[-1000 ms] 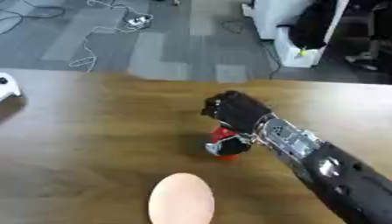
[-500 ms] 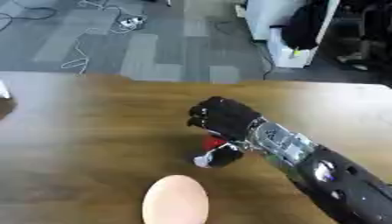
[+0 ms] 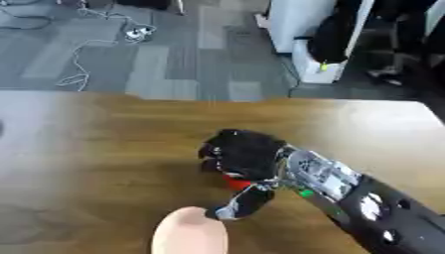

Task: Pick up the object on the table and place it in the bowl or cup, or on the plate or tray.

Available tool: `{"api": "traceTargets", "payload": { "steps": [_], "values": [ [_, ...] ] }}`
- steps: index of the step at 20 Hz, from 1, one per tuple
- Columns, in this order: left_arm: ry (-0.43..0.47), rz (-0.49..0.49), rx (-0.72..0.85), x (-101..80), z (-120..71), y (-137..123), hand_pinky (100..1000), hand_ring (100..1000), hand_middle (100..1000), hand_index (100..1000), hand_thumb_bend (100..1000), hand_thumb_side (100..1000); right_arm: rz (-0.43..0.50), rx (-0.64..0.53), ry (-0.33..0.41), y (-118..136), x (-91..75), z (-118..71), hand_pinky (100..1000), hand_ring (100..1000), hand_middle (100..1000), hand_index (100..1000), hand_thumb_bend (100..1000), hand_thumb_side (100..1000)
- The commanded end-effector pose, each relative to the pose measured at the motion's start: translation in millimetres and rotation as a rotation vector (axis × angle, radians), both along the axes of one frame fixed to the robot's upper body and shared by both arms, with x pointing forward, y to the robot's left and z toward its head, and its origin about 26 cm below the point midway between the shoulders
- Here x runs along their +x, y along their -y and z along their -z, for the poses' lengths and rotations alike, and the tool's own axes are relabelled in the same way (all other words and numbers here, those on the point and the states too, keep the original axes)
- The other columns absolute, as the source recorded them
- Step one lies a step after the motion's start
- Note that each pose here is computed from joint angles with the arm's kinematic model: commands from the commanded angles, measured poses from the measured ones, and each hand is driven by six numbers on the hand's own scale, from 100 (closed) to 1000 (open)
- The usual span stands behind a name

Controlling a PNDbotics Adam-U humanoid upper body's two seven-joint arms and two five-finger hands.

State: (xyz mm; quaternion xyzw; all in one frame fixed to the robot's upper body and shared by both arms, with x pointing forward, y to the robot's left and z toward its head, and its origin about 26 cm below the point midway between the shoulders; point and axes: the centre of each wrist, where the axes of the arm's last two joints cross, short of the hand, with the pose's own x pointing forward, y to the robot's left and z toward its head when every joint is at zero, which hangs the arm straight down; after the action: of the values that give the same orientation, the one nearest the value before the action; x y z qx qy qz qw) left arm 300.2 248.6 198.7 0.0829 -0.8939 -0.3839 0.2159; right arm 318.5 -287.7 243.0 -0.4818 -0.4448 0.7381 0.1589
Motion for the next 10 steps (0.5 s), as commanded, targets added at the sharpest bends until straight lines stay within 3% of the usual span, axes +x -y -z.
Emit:
{"api": "traceTargets", "payload": {
  "steps": [1, 6, 10],
  "values": [
    [0.031, -0.006, -0.004, -2.5, -6.7, -1.7, 735, 1000, 626, 760, 100, 733, -0.003, -0.004, 0.036, 3.0, -4.2, -12.1, 851, 872, 835, 836, 510, 831],
    [0.034, -0.011, -0.009, -2.6, -5.8, -1.7, 737, 1000, 626, 760, 100, 737, -0.025, 0.028, 0.067, 2.9, -4.1, -12.7, 810, 838, 805, 821, 509, 783],
    [0.036, -0.015, -0.012, -2.7, -5.0, -1.4, 738, 1000, 626, 760, 100, 741, 0.013, 0.068, 0.085, 11.3, 1.6, -10.3, 773, 813, 797, 837, 492, 756]
  ]
}}
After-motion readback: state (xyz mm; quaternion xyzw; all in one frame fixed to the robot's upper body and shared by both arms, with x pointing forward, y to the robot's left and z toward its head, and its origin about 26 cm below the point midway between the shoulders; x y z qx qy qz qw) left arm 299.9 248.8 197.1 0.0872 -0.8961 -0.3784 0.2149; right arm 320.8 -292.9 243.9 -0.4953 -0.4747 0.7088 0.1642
